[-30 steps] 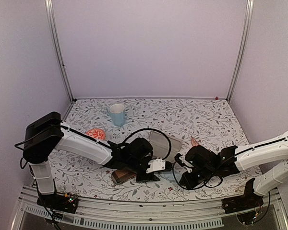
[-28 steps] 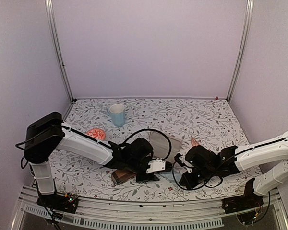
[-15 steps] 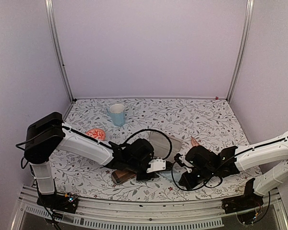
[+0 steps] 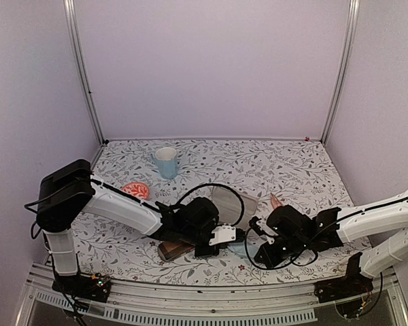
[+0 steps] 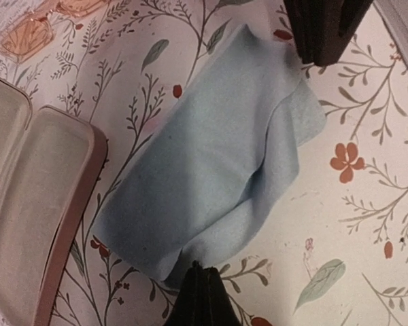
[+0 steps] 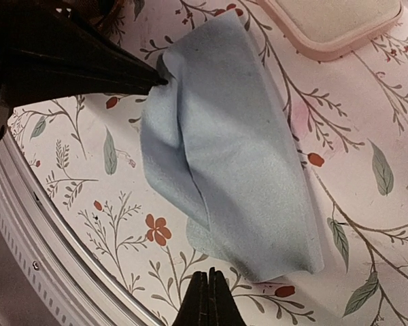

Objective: Organize the sunglasses
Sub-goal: Adjust the glasses cleaning cloth at the center of the board.

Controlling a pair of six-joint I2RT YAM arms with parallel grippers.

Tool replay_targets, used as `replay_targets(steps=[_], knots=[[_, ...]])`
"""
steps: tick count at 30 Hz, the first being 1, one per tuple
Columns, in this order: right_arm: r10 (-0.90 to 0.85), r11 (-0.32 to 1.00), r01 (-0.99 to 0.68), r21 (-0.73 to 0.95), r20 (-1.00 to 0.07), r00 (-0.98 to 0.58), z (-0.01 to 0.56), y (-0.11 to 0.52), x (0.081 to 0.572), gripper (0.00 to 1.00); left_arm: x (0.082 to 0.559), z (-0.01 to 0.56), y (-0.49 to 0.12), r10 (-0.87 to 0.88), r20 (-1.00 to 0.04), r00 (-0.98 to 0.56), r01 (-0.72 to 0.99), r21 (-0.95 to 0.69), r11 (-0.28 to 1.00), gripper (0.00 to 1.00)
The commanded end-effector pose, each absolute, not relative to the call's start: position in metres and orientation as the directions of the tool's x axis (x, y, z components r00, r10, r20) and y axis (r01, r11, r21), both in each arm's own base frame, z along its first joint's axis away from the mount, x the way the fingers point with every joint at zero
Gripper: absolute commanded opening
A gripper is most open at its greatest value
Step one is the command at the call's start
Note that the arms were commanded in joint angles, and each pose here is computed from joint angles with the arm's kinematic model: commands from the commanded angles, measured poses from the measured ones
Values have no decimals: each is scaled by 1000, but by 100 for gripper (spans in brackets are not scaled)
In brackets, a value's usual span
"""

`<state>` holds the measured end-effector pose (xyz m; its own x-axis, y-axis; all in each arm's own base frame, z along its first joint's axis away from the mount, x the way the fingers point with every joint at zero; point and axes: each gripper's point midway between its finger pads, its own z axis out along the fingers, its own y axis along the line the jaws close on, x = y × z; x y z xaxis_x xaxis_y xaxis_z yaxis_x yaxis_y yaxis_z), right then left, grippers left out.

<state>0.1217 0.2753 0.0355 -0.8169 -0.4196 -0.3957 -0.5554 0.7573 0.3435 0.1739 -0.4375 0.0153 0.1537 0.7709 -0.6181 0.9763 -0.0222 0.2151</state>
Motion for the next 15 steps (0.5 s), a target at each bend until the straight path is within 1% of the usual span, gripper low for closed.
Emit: replay_targets(steps=[1,6,15], knots=[[-396,755,-545,365,-408,-823,40,275,124,0,165,22,-447,744,-651,152,981,194,-31,0],[-394,749,-546,375,-411,-822,42,275,123,2,156,35,-446,729,-678,96,992,125,-14,0],[-379,720,-562,408,-447,-810,57,279,123,6,138,64,-443,736,-674,-64,998,-61,32,0]])
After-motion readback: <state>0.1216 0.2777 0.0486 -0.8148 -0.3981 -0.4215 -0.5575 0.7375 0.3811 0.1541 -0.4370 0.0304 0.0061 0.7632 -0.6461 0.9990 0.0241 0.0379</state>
